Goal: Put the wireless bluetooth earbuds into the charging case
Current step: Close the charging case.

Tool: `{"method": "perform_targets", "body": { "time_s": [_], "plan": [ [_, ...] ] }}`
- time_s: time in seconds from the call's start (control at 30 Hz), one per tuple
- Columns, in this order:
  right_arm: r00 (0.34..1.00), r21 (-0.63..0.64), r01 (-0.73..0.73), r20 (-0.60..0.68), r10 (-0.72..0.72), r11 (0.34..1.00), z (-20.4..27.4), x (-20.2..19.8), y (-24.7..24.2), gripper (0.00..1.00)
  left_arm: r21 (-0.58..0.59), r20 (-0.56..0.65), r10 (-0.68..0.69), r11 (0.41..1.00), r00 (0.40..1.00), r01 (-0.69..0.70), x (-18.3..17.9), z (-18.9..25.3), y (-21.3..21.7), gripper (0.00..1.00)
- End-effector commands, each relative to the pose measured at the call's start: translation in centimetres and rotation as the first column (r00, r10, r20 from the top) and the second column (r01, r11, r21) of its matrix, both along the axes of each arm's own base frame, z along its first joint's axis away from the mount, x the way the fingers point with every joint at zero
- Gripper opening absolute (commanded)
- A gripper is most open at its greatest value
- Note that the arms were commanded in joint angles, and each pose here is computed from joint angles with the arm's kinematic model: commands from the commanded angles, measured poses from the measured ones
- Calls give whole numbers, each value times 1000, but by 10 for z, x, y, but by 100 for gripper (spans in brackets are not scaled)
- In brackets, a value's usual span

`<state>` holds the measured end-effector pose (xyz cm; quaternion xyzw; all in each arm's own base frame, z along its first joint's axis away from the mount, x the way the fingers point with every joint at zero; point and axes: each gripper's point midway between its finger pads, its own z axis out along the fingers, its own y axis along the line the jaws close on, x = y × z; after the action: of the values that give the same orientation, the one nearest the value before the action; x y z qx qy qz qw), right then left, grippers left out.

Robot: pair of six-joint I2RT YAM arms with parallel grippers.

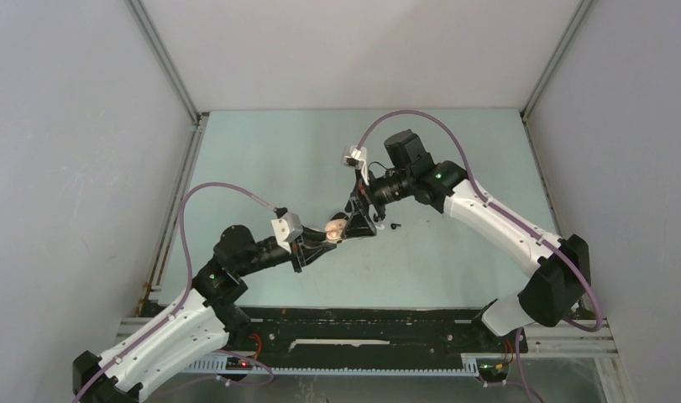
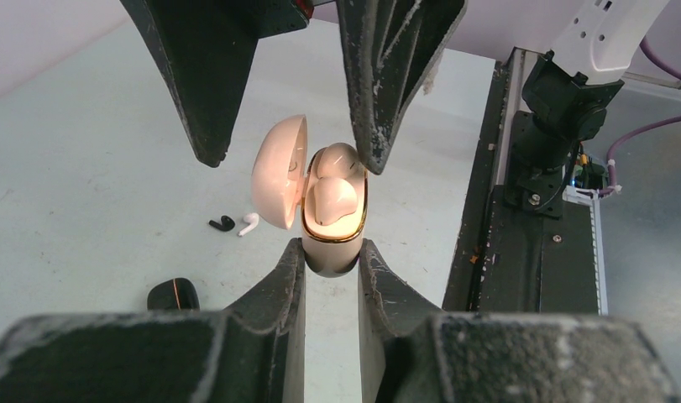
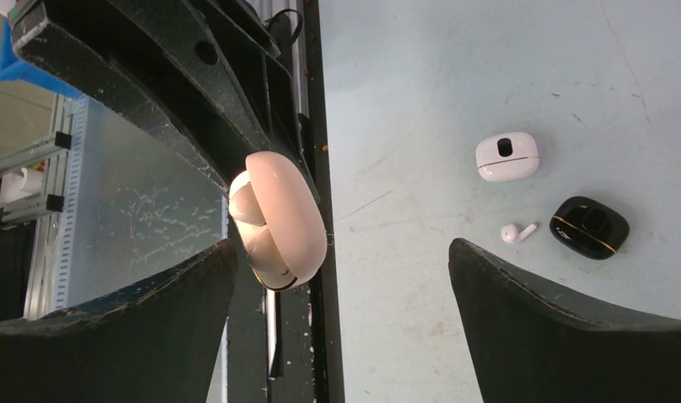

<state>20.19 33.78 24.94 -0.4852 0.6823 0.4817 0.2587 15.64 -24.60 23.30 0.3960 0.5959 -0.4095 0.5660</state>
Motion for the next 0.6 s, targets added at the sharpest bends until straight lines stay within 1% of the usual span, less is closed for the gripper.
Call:
{"method": "perform_targets", "body": {
  "time_s": [0.0, 0.17, 0.27, 0.37, 0.47, 0.57],
  "plan": [
    [996, 48, -65, 60, 62, 997, 22, -9, 3, 100, -31, 36, -22, 999, 999, 23, -4, 17, -2, 0],
    [987, 120, -154, 56, 149, 981, 46, -29, -5, 100, -29, 35, -16, 999, 999, 17, -3, 17, -2, 0],
    [982, 155, -185, 75, 176, 970, 59, -33, -17, 100, -28, 36, -15, 999, 999, 16, -3, 17, -1, 0],
    [980, 163, -176, 123, 157, 971, 60, -28, -31, 100, -28, 36, -15, 999, 999, 16, -3, 17, -2, 0],
    [983, 183, -145, 139, 120, 972, 58, -21, -44, 100, -28, 36, -16, 999, 999, 17, -3, 17, -2, 0],
    [985, 191, -86, 163, 55, 978, 52, -11, -55, 100, -28, 33, -18, 999, 999, 19, -3, 17, -2, 0]
  ]
}}
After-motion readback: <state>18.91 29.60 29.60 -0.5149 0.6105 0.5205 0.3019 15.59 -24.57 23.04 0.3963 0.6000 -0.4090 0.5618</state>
